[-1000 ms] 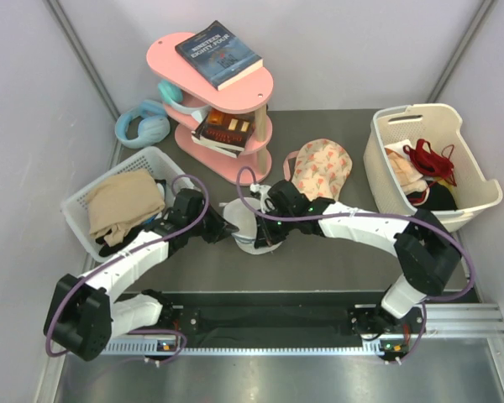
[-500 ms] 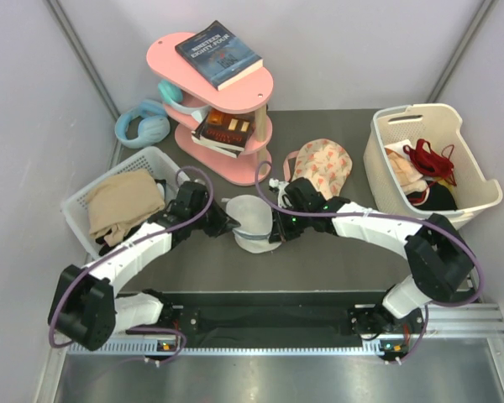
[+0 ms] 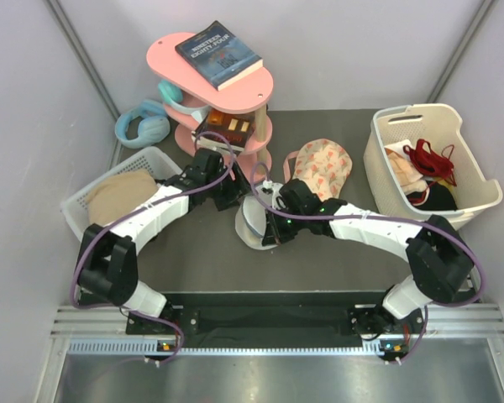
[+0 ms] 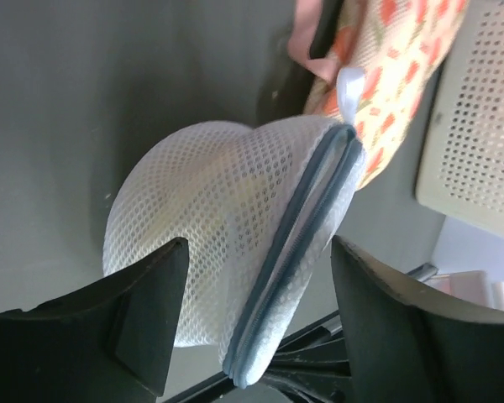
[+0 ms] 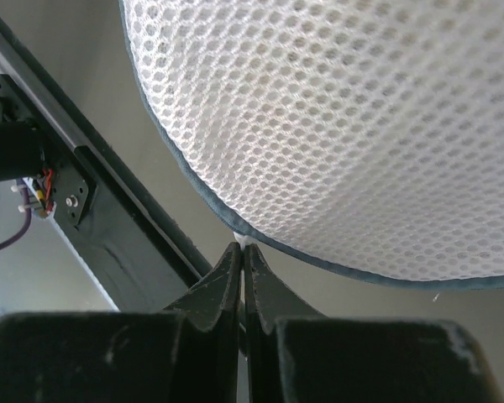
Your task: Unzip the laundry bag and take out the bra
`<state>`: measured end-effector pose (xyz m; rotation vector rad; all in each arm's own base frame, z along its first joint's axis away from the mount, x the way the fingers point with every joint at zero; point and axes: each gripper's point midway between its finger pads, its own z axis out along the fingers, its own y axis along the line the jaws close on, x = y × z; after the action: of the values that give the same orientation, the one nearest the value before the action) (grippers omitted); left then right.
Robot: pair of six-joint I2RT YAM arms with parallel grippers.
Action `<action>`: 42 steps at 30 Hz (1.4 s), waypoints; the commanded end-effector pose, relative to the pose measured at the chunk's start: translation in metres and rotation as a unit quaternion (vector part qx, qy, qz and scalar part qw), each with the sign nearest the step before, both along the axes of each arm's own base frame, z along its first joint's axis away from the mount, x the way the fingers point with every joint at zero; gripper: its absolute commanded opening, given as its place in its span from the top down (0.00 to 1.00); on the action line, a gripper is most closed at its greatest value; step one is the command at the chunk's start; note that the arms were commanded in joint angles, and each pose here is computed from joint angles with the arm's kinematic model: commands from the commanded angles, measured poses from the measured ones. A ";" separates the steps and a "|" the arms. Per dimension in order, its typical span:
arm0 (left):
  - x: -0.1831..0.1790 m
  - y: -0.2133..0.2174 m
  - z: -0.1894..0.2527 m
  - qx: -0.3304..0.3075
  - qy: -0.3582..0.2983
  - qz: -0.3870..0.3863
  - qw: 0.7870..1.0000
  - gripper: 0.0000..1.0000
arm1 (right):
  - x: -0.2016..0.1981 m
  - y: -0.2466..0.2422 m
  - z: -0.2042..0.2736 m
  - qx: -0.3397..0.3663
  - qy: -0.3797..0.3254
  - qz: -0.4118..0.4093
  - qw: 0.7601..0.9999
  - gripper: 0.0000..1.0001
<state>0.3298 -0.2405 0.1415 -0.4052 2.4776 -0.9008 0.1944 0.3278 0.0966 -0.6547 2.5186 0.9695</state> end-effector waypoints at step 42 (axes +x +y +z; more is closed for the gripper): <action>-0.067 0.023 -0.010 -0.080 0.024 0.117 0.990 1.00 | -0.002 0.051 0.026 0.029 -0.034 0.040 0.998 1.00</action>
<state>0.2525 -0.2097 0.1154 -0.8035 2.3962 -0.9582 0.1894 0.3679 0.1102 -0.7233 2.4602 1.0205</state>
